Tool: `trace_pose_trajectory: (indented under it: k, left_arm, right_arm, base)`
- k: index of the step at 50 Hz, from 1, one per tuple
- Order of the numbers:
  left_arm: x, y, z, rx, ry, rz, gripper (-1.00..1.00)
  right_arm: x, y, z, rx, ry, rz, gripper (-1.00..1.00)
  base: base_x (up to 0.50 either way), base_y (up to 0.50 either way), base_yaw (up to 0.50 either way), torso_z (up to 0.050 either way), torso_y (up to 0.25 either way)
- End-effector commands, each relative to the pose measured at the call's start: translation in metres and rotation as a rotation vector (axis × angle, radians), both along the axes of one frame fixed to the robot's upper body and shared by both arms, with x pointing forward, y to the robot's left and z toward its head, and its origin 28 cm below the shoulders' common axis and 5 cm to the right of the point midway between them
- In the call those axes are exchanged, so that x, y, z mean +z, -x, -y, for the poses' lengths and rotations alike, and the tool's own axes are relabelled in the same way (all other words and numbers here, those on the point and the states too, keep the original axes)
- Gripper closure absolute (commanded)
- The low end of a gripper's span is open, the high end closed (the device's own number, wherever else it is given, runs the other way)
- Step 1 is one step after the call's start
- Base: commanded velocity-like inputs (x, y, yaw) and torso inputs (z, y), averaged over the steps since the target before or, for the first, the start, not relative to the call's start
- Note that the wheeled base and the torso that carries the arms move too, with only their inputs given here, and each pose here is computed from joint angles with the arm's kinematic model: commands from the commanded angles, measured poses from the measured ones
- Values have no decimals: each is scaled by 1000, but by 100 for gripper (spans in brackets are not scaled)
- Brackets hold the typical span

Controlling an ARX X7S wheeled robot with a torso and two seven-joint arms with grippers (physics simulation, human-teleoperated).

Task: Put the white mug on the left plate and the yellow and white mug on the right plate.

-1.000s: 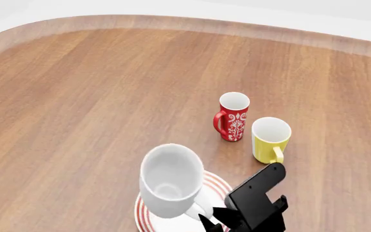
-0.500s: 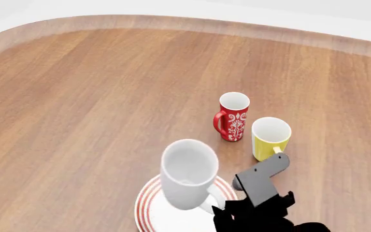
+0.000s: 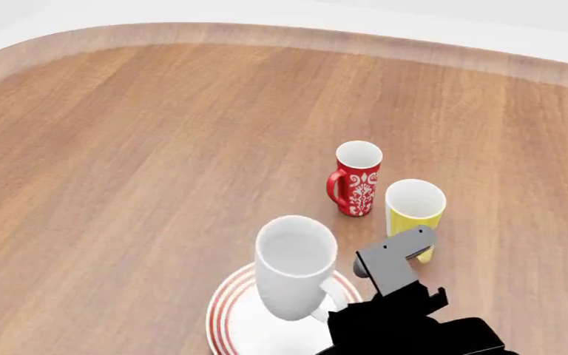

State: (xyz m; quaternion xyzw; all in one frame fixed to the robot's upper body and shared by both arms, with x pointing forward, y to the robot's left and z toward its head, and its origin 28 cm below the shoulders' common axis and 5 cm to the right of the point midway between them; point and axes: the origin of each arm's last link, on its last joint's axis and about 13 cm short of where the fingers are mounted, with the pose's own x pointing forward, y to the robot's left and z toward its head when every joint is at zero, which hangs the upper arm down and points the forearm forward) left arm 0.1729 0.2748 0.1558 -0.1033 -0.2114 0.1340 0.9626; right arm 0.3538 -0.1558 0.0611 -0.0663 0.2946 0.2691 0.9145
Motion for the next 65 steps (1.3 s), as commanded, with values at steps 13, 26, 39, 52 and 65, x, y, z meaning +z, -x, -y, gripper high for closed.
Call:
trace_pose_trajectory:
  k: [13,26,39,52,65]
  left_arm:
    - [2,2,1,-2,2,6,-100]
    - [5,6,1,1,5,15,-100]
    - [5,8,1,3,8,17,-100]
    - [4,6,3,-3,4,13,-100]
    - [4,1,5,-13,-4,6,-100]
  right_arm:
    - [-4,-16,-8,35,33,-51,100]
    - [-8,-18,-14,42,46,-72,100]
    - [-5,-16,-14,25,66,-53,-100]
    - [12,31,18,-11,54,-5,-100]
    - [51,56,35,-78,-44,197,-100]
  base:
    - [0,0,0,0,0]
    - [0,0,0,0,1]
    - [0,0,0,0,0]
    - [0,0,0,0,0]
    - [0,0,0,0,0]
